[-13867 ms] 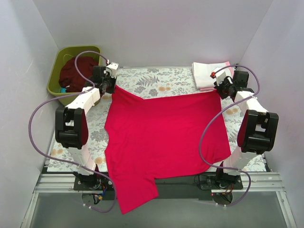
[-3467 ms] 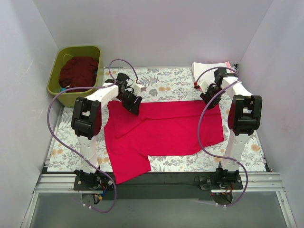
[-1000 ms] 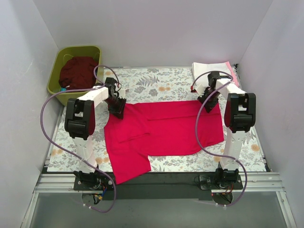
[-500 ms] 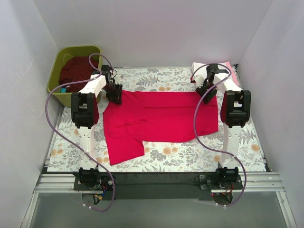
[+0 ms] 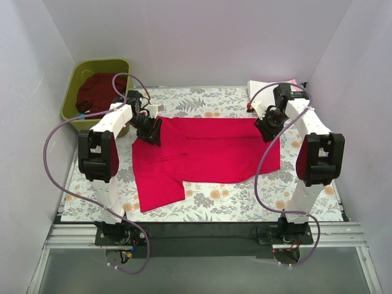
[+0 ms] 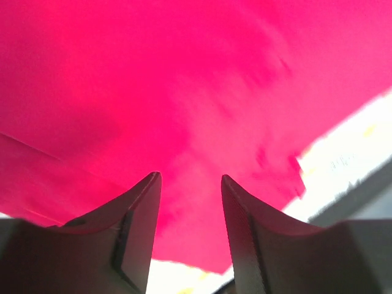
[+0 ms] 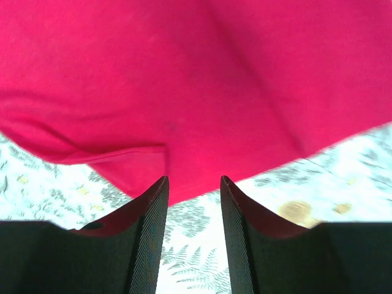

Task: Fold and stack the t-shirts
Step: Fold the tshirt

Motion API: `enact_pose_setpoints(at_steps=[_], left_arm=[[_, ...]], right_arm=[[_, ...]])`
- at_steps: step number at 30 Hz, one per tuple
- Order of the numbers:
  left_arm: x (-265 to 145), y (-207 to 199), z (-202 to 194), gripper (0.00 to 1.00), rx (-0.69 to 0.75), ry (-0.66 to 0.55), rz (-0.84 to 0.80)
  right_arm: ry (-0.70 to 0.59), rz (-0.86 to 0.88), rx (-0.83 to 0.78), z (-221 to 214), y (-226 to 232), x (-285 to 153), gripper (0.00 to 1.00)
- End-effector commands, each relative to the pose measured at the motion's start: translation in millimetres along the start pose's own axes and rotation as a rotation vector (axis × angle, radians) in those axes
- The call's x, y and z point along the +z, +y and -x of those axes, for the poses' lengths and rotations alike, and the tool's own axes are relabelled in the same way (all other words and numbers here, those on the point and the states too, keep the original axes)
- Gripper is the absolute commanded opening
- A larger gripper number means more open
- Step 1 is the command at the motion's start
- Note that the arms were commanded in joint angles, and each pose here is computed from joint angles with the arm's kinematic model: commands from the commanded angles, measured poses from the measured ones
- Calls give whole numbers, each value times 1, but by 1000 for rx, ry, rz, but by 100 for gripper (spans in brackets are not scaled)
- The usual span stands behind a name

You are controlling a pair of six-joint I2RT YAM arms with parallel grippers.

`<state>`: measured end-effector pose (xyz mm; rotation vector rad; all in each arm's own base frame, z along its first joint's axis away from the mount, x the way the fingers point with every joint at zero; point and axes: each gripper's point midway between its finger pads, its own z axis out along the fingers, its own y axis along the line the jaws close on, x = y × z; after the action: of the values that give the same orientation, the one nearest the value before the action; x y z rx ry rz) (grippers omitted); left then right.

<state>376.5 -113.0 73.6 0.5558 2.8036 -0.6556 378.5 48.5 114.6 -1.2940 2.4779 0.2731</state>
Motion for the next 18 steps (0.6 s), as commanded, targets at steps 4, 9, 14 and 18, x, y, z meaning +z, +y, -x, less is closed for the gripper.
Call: enact_pose_setpoints(at_steps=[4,9,14,18], left_arm=[[-26,-48,-42,47,89,28,-195],[-23,-54,-60,48,77,62,-227],[-21,-54,-61,48,76,66,-236],[-18,-52,-62,48,74,81,-235]], right_arm=[[140,185,-123,-31,49,36,50],[196,196,-228,-32,53,47,62],[259,209,-294,-44,53,55,63],[302,221,-339,-56,54,57,62]])
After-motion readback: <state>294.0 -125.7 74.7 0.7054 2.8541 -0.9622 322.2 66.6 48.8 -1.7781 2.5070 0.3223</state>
